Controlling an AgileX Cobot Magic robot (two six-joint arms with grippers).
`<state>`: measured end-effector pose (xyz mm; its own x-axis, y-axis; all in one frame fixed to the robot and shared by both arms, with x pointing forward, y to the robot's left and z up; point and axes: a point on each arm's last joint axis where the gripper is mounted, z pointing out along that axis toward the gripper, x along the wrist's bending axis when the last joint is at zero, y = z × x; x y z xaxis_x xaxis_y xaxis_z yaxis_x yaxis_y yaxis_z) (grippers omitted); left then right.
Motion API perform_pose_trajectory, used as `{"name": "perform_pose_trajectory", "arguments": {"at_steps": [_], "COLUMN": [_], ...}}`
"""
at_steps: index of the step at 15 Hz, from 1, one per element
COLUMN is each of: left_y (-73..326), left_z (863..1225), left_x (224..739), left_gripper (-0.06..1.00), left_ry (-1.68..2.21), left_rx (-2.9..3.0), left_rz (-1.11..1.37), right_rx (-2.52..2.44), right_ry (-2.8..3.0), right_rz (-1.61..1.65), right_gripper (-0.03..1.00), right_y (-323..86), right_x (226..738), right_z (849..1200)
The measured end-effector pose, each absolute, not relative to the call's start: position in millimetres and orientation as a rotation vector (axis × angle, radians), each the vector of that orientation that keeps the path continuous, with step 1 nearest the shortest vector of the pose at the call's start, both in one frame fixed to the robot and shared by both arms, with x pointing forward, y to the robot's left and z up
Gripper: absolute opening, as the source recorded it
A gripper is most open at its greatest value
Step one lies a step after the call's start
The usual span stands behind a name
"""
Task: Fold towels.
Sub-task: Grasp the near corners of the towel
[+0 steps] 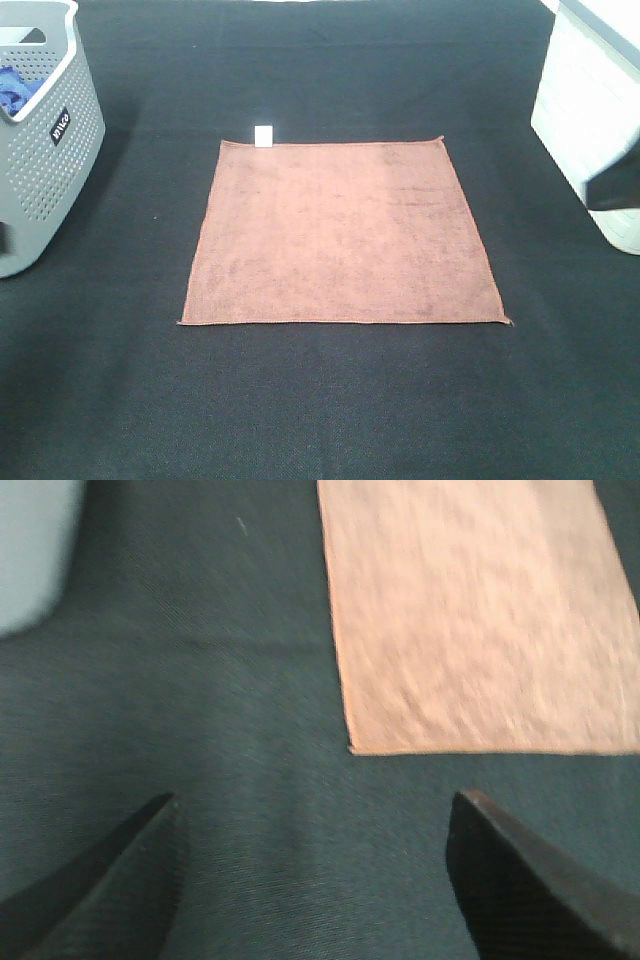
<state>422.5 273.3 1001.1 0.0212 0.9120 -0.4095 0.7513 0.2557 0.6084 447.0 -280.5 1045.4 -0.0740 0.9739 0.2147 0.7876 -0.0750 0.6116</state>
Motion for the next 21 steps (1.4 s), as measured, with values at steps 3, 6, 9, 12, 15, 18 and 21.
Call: {"name": "perform_pose_trajectory", "arguments": {"at_steps": [3,6,9,12,15,18,21], "left_y": [262.7,254.8,249.3,234.9,215.6,202.4,175.2], "left_z": [973.2,948.8,914.9,886.0,865.3,862.0,853.7], "left_x": [466.7,498.6,529.7,546.5,553.3,560.6,575.7], "left_gripper": [0.69,0.69,0.69,0.69,0.69,0.69,0.68], "left_ry": [1.772,1.811,1.856,1.858,1.859,1.849,1.818], "left_rx": [1.609,1.575,1.562,1.634,1.716,1.701,1.669], "left_rz": [0.031,-0.168,-0.348,-0.408,-0.381,-0.394,-0.455], "right_rx": [2.070,2.159,2.225,2.286,2.339,2.361,2.425], "right_ry": [1.993,2.057,2.217,2.316,2.348,2.348,2.359], "right_rz": [0.815,0.719,0.638,0.661,0.648,0.681,0.774], "right_gripper": [0.83,0.82,0.81,0.81,0.81,0.80,0.72], "right_y": [-277.4,-277.3,-272.9,-267.4,-265.3,-263.2,-256.9], "right_x": [486.9,515.4,547.1,568.1,580.6,591.3,597.3], "right_z": [1021.2,993.7,955.5,917.1,889.0,882.8,874.3]}}
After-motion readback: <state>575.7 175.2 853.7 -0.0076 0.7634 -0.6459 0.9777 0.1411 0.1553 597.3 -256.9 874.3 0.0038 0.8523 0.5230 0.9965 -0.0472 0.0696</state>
